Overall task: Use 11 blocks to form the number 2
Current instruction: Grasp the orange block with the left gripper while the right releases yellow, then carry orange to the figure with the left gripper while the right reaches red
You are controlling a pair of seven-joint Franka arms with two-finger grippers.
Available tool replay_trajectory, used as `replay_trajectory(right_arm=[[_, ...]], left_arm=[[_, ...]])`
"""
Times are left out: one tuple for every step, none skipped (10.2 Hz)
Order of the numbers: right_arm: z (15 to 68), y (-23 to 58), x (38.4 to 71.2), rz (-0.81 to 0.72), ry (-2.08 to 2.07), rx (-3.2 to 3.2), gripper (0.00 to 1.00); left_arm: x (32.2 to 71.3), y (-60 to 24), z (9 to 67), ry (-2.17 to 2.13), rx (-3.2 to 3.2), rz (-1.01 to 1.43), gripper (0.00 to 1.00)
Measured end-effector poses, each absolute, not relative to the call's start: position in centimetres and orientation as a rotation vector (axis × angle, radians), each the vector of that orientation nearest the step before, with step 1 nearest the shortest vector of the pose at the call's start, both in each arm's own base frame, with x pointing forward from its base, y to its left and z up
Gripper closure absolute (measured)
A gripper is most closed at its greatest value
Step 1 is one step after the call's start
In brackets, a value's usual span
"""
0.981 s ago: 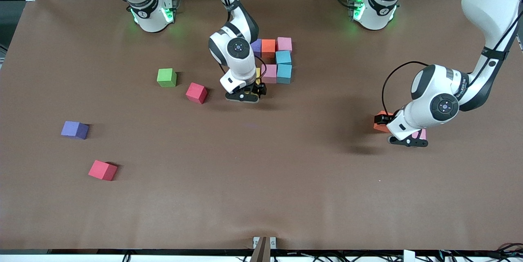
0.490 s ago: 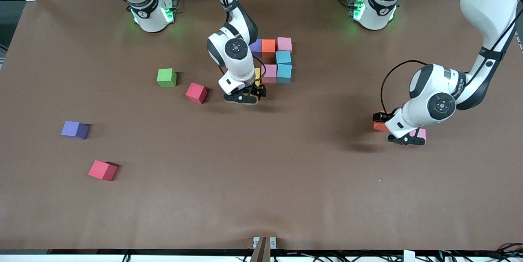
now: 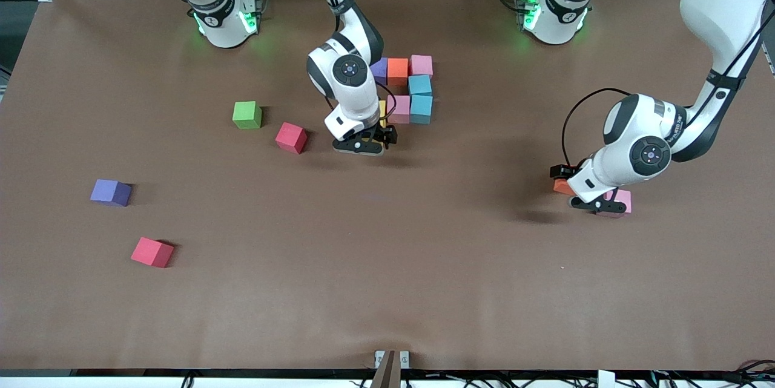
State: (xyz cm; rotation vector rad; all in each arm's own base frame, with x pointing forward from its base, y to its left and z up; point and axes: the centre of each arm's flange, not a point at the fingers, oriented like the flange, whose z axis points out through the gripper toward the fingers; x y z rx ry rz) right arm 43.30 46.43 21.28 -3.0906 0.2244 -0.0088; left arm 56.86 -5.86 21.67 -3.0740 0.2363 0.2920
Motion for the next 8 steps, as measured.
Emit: replay_trajectory(right_arm=[[22.3,46.7,43.9,0.037,0.203,-3.108,0.0],[23.6,46.9,44.8,0.062,0.178,-3.113,0.0],[24.8,46.9,45.4,0.068,0.141,-3.11,0.0],[25.6,46.5,45.9,0.079,0.112,-3.11,0.0],[26.4,46.0,46.3,0.092,0.093,-3.11,0.0],[27.5,45.2,46.8,0.104,0.065,-3.107,0.0],[29.0,44.2,47.5,0.118,0.024,-3.102,0.0],[30.7,42.7,48.4,0.138,-0.026,-3.095,0.0]], left_arm=[[56.8,-5.9,21.5,0.251,-3.067,0.289,0.0],[56.8,-5.9,21.2,0.253,-3.069,0.294,0.0],[56.7,-5.9,21.0,0.254,-3.071,0.3,0.0],[56.7,-5.9,20.8,0.254,-3.073,0.303,0.01],[56.7,-5.9,20.8,0.254,-3.074,0.302,0.14],[56.7,-6.0,20.8,0.254,-3.074,0.3,0.28],[56.8,-6.0,21.0,0.249,-3.074,0.295,0.38],[56.8,-6.1,21.0,0.227,-3.075,0.292,0.38]])
